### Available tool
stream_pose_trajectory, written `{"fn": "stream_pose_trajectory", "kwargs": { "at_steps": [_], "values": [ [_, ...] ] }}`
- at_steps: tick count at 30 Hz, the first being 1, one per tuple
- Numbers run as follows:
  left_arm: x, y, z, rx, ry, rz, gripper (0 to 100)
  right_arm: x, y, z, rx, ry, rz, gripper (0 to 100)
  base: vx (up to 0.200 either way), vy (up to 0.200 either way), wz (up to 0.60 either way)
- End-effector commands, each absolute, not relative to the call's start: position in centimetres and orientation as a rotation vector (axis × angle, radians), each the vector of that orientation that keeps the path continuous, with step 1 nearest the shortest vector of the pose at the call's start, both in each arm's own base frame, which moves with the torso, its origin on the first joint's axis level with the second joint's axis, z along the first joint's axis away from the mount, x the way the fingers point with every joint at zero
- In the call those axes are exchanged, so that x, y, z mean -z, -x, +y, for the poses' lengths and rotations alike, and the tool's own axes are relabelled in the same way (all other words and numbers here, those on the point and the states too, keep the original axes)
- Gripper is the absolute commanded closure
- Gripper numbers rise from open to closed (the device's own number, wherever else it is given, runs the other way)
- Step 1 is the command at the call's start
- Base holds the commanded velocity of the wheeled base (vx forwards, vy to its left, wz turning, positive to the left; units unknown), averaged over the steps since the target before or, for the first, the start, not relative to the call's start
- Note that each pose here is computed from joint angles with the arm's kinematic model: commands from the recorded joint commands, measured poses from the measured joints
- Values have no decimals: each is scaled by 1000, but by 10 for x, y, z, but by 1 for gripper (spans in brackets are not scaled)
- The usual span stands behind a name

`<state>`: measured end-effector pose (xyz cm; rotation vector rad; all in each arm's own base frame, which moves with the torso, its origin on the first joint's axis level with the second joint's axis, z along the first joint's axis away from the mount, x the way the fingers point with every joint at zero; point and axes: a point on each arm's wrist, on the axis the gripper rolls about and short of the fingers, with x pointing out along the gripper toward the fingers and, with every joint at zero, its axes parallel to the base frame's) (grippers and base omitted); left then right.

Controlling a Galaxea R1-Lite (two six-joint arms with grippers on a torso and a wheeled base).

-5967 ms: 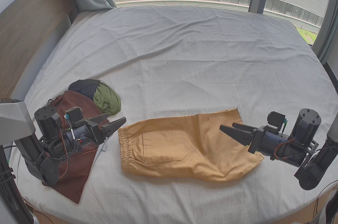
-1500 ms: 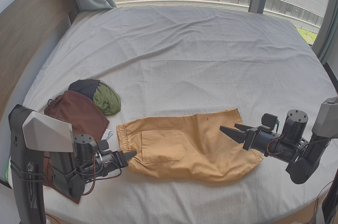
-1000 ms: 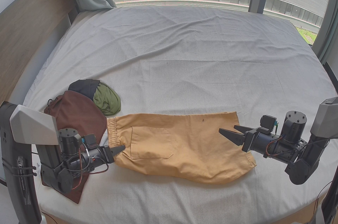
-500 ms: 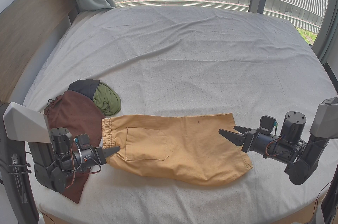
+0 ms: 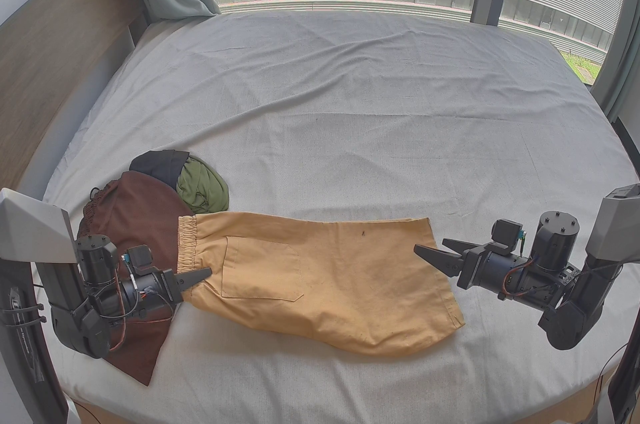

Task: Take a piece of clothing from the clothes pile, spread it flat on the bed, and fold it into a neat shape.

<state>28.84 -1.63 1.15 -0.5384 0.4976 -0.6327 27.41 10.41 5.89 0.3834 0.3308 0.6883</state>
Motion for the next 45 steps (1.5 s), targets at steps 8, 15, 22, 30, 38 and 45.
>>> {"fn": "stream_pose_trajectory", "kwargs": {
  "at_steps": [8,15,22,30,38,45],
  "values": [
    [-16,-287,-15,640,508,476,100,-59,-274,105,-690,-383,332,0,0,0,0],
    [-18,-287,-22,659,496,473,100,-59,-274,105,-690,-383,332,0,0,0,0],
    [-18,-286,-32,687,487,481,100,-59,-274,105,-691,-383,330,0,0,0,0],
    [-24,-284,-39,709,477,466,100,-59,-274,105,-691,-383,329,0,0,0,0],
    [-27,-284,-64,721,452,458,100,-61,-274,105,-696,-361,314,0,0,0,0],
    [-35,-293,-83,740,458,416,100,-62,-274,104,-695,-361,309,0,0,0,0]
  ]
}}
